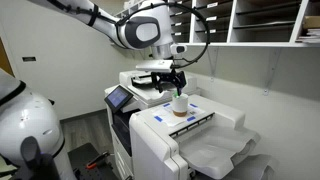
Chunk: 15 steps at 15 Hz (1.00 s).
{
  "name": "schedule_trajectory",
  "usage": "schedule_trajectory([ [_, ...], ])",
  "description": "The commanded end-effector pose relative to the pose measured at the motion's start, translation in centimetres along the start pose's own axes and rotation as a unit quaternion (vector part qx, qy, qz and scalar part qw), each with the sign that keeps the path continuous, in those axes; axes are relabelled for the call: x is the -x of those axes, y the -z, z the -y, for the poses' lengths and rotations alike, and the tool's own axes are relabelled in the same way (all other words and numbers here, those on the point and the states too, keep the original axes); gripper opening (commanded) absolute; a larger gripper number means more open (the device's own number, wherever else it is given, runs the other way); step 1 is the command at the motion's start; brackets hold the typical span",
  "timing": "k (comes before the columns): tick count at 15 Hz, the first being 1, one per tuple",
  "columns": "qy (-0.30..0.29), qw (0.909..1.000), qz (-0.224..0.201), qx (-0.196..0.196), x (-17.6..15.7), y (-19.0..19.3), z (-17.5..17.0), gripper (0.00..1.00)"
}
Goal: Remove the marker from the mug and put it on the copier
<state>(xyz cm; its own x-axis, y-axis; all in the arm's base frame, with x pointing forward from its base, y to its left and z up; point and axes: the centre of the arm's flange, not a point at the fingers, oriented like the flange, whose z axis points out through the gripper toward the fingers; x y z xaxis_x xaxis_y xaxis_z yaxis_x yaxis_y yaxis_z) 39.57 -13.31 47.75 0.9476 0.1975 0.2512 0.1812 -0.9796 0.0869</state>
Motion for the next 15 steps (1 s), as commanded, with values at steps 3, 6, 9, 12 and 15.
schedule_trajectory([
  [3, 0.0, 1.0, 0.0, 0.0, 0.0, 0.0, 0.0, 1.0],
  [6, 0.017, 0.9998, -0.012, -0.003, -0.5, -0.2, -0.2, 1.0],
  [9, 0.091, 0.9947, -0.043, -0.025, -2.6, -0.7, -0.4, 1.0],
  [12, 0.177, 0.9814, -0.059, -0.046, -4.9, -1.3, -1.0, 1.0],
  [15, 0.223, 0.9691, -0.07, -0.08, -7.5, -2.3, -1.8, 0.8],
])
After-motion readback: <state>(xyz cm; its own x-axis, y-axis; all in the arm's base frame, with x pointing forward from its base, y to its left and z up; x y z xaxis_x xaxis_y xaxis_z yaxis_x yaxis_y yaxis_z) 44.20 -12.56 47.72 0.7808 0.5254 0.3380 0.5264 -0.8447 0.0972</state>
